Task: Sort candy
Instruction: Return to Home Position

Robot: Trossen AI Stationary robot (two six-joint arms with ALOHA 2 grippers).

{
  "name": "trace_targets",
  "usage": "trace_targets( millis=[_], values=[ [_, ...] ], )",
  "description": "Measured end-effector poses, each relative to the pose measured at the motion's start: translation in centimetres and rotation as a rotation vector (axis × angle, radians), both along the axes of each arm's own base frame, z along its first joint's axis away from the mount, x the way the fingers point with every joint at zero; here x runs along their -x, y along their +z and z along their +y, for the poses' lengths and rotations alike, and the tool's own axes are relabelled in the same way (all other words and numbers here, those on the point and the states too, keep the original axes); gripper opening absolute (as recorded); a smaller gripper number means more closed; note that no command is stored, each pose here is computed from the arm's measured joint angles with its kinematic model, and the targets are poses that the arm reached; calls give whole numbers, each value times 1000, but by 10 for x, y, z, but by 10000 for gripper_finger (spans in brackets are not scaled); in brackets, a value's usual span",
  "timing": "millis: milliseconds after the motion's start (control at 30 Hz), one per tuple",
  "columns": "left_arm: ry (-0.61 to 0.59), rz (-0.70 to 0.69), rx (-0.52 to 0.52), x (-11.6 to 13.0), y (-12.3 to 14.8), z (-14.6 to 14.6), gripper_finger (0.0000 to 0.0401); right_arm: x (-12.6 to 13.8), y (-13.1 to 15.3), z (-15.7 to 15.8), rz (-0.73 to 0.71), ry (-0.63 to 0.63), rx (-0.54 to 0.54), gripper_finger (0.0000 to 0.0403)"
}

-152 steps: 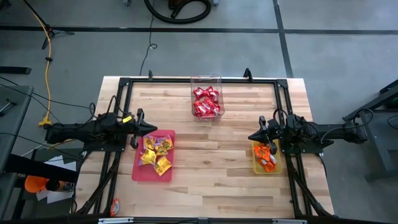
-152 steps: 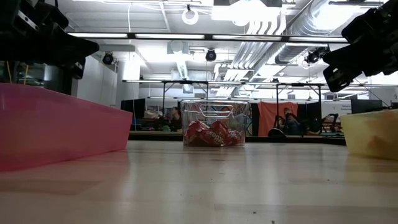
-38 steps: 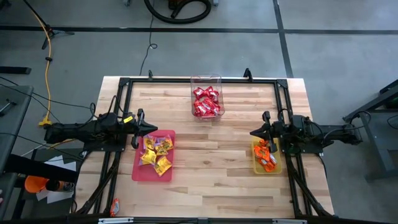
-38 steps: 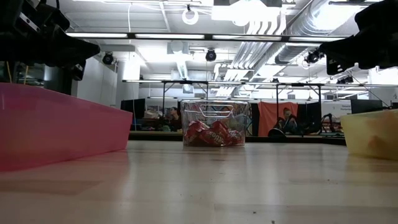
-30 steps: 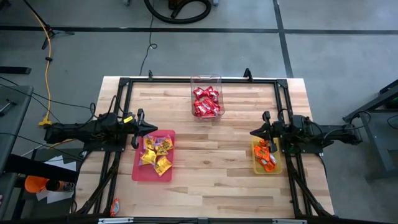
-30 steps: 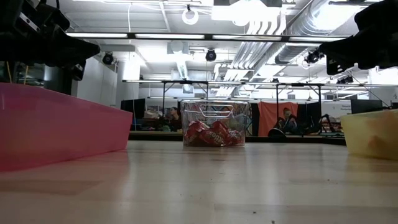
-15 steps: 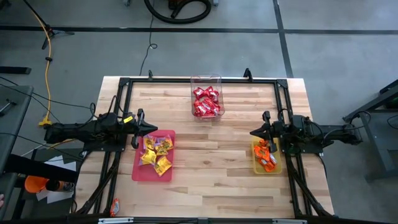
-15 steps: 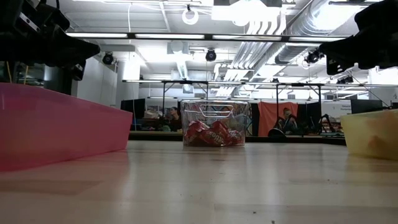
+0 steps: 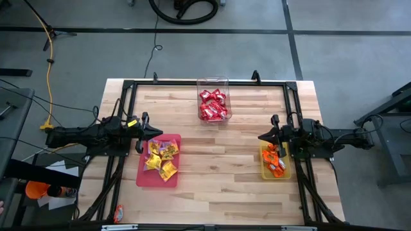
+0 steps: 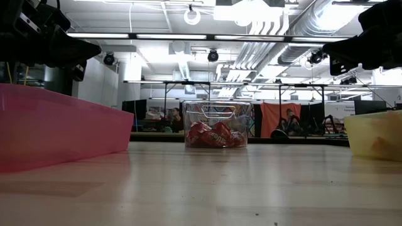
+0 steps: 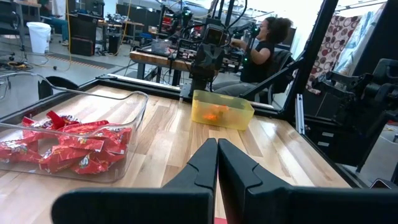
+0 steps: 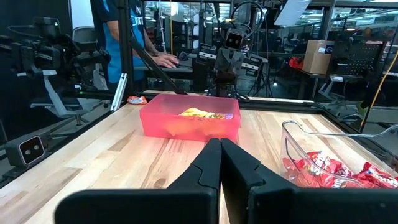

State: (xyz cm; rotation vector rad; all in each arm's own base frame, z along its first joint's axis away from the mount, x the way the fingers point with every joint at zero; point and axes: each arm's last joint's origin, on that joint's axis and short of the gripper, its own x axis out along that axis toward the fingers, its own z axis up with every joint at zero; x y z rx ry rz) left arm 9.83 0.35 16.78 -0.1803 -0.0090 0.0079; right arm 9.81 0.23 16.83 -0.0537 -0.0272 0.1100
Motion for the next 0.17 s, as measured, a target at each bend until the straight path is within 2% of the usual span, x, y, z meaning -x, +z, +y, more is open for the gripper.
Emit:
trace_targets(
  millis=[167],
  values=[
    [0, 0, 0, 0, 0, 0, 1, 0, 0, 0, 0, 0, 0, 0]
  ],
)
